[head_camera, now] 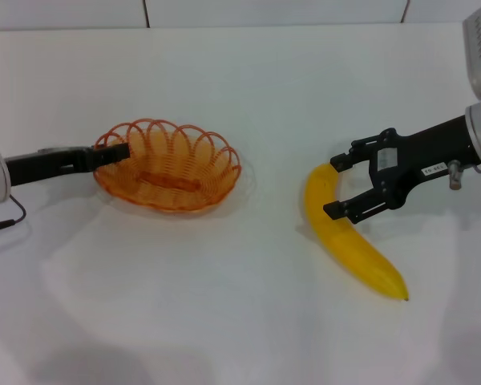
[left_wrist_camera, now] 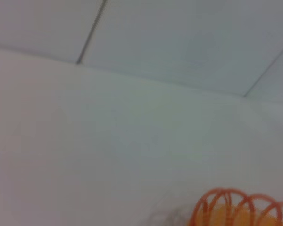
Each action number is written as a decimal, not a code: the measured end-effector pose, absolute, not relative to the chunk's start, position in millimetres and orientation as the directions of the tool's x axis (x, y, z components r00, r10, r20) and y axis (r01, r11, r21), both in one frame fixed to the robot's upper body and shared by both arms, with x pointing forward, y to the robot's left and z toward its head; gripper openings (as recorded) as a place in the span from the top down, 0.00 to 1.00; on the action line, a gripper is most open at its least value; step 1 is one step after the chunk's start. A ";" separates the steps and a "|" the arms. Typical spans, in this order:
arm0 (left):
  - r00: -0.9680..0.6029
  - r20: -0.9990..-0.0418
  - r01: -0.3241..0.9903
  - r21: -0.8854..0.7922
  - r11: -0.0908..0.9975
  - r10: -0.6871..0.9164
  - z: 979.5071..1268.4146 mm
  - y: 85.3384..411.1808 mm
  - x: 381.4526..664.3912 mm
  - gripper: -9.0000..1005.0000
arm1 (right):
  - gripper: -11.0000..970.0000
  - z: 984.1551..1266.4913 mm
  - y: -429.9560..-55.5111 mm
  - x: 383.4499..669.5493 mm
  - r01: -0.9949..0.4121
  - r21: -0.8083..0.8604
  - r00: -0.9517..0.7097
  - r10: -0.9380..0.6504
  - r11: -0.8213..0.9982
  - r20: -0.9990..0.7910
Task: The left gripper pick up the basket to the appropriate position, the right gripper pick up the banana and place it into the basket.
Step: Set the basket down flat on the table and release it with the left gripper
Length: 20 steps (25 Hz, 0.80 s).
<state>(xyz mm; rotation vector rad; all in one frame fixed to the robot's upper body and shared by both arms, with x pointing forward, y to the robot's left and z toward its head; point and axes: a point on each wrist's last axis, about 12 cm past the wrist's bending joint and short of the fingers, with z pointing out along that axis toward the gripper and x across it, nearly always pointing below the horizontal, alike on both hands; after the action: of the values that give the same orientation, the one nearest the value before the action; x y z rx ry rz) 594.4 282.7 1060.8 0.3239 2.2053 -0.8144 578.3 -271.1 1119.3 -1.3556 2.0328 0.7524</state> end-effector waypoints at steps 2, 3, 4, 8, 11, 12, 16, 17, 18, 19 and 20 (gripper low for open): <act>-0.667 -0.745 0.479 -0.450 0.753 -0.021 1065.7 285.9 593.6 0.66 | 0.08 1118.8 -271.0 578.1 -0.935 0.139 -0.320 -0.610 0.326 -0.725; -0.653 -0.757 0.489 -0.443 0.751 -0.021 1068.5 289.1 593.0 0.63 | 0.08 1118.9 -270.9 578.2 -0.935 0.139 -0.320 -0.610 0.325 -0.725; -0.636 -0.772 0.501 -0.429 0.751 -0.017 1071.5 292.3 592.7 0.61 | 0.08 1119.0 -270.6 578.4 -0.936 0.139 -0.319 -0.610 0.325 -0.725; -0.562 -0.827 0.566 -0.359 0.742 0.028 1082.8 300.1 591.2 0.52 | 0.08 1119.3 -270.3 578.8 -0.936 0.138 -0.318 -0.610 0.324 -0.726; -0.517 -0.853 0.604 -0.302 0.738 0.075 1087.4 304.8 589.9 0.52 | 0.08 1119.3 -270.4 578.9 -0.936 0.137 -0.318 -0.610 0.325 -0.726; -0.495 -0.863 0.617 -0.269 0.739 0.099 1088.9 307.5 589.1 0.52 | 0.08 1119.4 -270.2 579.1 -0.936 0.136 -0.317 -0.611 0.324 -0.726; -0.425 -0.887 0.663 -0.170 0.729 0.180 1088.4 315.6 581.9 0.52 | 0.08 1119.8 -270.5 579.5 -0.936 0.134 -0.317 -0.609 0.327 -0.727; -0.410 -0.891 0.674 -0.151 0.723 0.195 1087.8 318.1 578.7 0.52 | 0.08 1119.9 -270.9 579.7 -0.935 0.133 -0.317 -0.607 0.329 -0.728; -0.401 -0.893 0.679 -0.140 0.721 0.204 1087.6 319.8 576.8 0.52 | 0.08 1120.1 -271.2 579.9 -0.934 0.132 -0.318 -0.605 0.331 -0.730; -0.386 -0.896 0.690 -0.124 0.713 0.218 1087.3 322.4 572.9 0.52 | 0.08 1120.4 -271.3 580.1 -0.934 0.132 -0.318 -0.604 0.332 -0.731; -0.378 -0.898 0.698 -0.116 0.707 0.226 1086.5 324.4 569.2 0.52 | 0.08 1120.5 -271.4 580.1 -0.934 0.131 -0.317 -0.602 0.333 -0.733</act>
<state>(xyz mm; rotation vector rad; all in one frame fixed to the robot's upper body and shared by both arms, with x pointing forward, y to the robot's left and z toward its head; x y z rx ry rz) 569.2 324.4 1086.5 0.7131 1.9366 -0.6070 580.1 -271.4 1120.5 -1.3428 2.0260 0.7490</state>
